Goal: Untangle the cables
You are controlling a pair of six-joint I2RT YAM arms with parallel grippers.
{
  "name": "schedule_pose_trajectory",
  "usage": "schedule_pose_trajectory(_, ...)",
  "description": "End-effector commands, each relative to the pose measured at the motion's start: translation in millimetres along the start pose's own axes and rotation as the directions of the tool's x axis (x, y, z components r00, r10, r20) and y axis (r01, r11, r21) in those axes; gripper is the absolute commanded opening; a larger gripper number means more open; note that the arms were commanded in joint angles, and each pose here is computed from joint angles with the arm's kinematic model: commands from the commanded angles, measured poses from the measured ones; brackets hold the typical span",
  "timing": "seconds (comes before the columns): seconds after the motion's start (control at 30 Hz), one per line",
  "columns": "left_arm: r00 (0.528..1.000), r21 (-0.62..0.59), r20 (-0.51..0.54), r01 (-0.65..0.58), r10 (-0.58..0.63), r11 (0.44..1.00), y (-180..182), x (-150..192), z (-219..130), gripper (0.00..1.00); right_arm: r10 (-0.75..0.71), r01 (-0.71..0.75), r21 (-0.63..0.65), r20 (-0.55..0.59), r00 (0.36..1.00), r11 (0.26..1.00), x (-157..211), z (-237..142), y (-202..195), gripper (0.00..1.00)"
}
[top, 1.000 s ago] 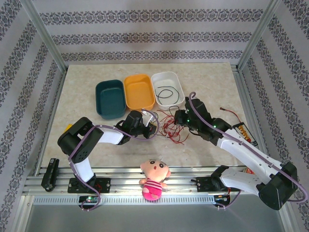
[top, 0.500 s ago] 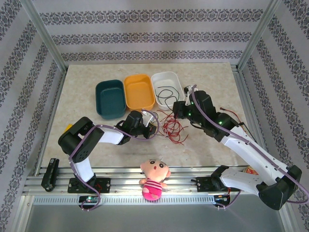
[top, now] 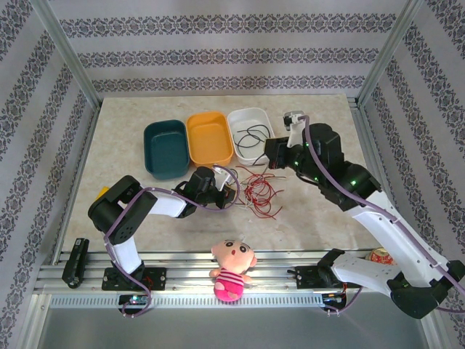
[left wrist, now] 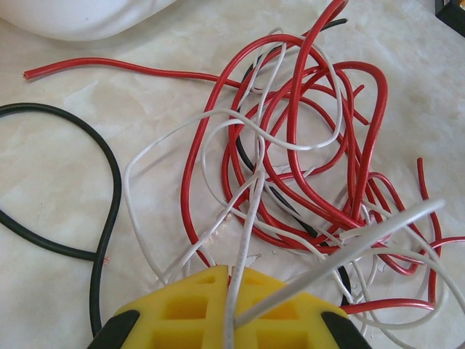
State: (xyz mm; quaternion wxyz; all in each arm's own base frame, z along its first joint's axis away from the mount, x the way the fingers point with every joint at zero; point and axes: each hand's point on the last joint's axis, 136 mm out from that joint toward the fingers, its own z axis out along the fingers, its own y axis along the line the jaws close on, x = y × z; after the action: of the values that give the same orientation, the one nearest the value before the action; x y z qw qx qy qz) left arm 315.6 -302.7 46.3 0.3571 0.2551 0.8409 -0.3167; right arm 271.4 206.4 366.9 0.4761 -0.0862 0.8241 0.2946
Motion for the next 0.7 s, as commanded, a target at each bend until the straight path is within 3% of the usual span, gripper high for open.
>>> schedule_pose_trajectory(0.0, 1.000, 0.015, 0.002, 0.008, -0.008, 1.000, -4.8, 0.8, 3.2, 0.01, -0.044, 0.045, -0.007, 0.033, 0.998, 0.999, -18.7, -9.3, 4.6, 0.00)
schedule_pose_trajectory(0.13, 1.000, 0.015, 0.003, 0.009, -0.009, 1.000, -4.9, 0.4, 2.8, 0.01, -0.054, 0.053, 0.017, 0.058, 0.997, 0.998, -33.0, -9.8, 1.6, 0.00)
schedule_pose_trajectory(0.5, 1.000, 0.021, 0.015, 0.013, -0.014, 1.000, -6.7, -2.0, 1.0, 0.15, -0.049, 0.046, 0.091, 0.038, 0.998, 0.995, -54.3, 26.2, -27.9, 0.00)
schedule_pose_trajectory(0.67, 1.000, 0.025, 0.021, 0.015, -0.015, 1.000, -8.4, -3.8, -2.2, 0.33, -0.052, 0.049, 0.171, 0.014, 0.999, 0.984, -60.7, 42.9, -51.7, 0.00)
